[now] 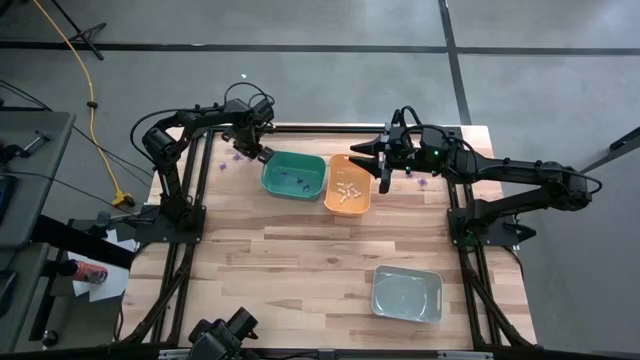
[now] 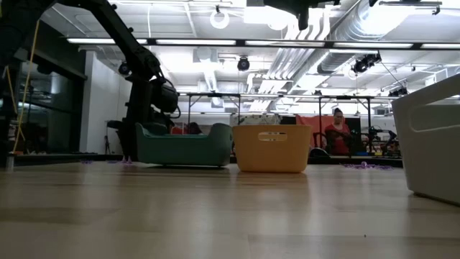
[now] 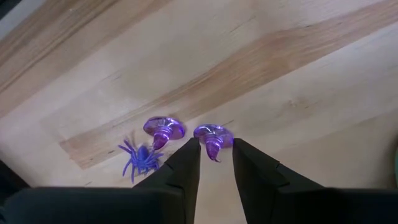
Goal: Sort Halloween decoration
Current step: Put the violet witch hut toy into the green bin
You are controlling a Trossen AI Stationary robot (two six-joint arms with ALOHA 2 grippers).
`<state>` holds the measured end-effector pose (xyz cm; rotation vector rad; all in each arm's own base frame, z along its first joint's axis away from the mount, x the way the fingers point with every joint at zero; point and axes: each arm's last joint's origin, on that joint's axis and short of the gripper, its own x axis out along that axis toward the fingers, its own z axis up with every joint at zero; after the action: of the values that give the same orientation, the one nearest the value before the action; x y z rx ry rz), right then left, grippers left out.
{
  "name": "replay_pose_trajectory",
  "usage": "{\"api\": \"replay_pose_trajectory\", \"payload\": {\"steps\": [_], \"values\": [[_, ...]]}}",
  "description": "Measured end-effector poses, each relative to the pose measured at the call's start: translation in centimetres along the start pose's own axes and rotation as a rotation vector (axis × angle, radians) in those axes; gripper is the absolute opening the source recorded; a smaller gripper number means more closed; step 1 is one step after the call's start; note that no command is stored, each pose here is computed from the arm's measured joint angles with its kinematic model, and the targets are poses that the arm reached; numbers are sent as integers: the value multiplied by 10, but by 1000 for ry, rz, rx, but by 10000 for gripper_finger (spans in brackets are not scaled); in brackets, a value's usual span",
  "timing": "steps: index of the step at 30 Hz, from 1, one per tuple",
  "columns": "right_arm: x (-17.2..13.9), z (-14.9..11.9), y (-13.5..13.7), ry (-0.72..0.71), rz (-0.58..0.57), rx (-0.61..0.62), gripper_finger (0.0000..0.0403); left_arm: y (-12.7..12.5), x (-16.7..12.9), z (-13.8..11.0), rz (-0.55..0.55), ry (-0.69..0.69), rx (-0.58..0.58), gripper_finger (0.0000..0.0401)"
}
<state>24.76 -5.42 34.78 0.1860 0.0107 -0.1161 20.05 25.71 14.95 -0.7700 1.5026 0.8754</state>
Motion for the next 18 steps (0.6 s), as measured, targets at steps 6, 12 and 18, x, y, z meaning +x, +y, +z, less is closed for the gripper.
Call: {"api": "replay_pose_trajectory", "payload": {"steps": [6, 12, 18], "values": [[0, 0, 0, 0, 0, 0, 149, 0, 0, 0, 0, 0, 0, 55], [0, 0, 0, 0, 0, 0, 149, 0, 0, 0, 0, 1, 0, 34], [0, 0, 0, 0, 0, 0, 149, 2, 0, -1, 2, 17, 12, 4]]}}
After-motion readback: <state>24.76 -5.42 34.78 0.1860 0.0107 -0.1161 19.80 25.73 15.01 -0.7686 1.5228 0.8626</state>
